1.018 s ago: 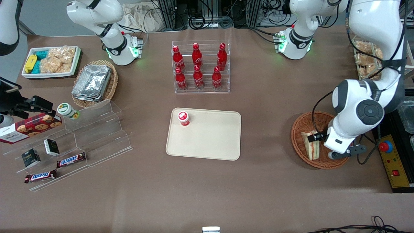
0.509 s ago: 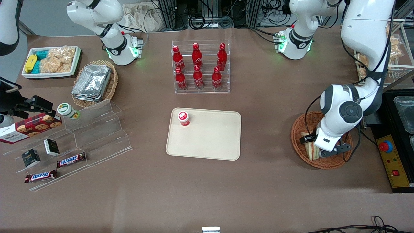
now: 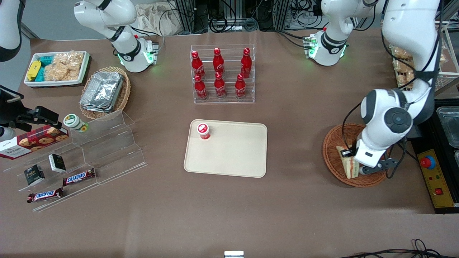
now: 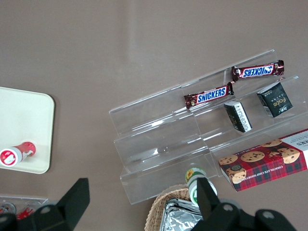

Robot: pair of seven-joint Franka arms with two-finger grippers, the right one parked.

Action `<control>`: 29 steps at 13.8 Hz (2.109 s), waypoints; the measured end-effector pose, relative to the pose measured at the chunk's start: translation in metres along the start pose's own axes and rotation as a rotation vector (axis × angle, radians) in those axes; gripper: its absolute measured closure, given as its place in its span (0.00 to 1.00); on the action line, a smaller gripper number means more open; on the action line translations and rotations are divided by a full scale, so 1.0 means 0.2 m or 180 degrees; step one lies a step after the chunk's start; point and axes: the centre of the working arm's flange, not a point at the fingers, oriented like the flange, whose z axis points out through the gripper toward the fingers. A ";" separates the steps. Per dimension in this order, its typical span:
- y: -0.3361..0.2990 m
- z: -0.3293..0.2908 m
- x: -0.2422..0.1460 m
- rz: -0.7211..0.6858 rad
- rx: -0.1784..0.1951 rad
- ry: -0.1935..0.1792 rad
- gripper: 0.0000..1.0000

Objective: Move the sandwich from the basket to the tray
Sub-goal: 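Lower the left gripper and close it on the wrapped sandwich, then lift the sandwich up out of the basket with the left gripper, then carry the held sandwich over the cream tray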

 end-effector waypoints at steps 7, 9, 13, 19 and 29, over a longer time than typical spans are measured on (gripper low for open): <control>0.20 -1.11 -0.05 0.0262 0.0116 -0.0148 0.85; 0.29 -1.33 -0.14 0.0372 0.0116 -0.0201 0.85; 0.56 -1.62 -0.41 0.0401 0.0077 -0.0135 0.85; 1.24 -1.40 -0.78 0.0108 0.0050 -0.0155 0.85; 1.89 -0.07 -0.73 -0.0294 -0.0227 -0.0407 0.85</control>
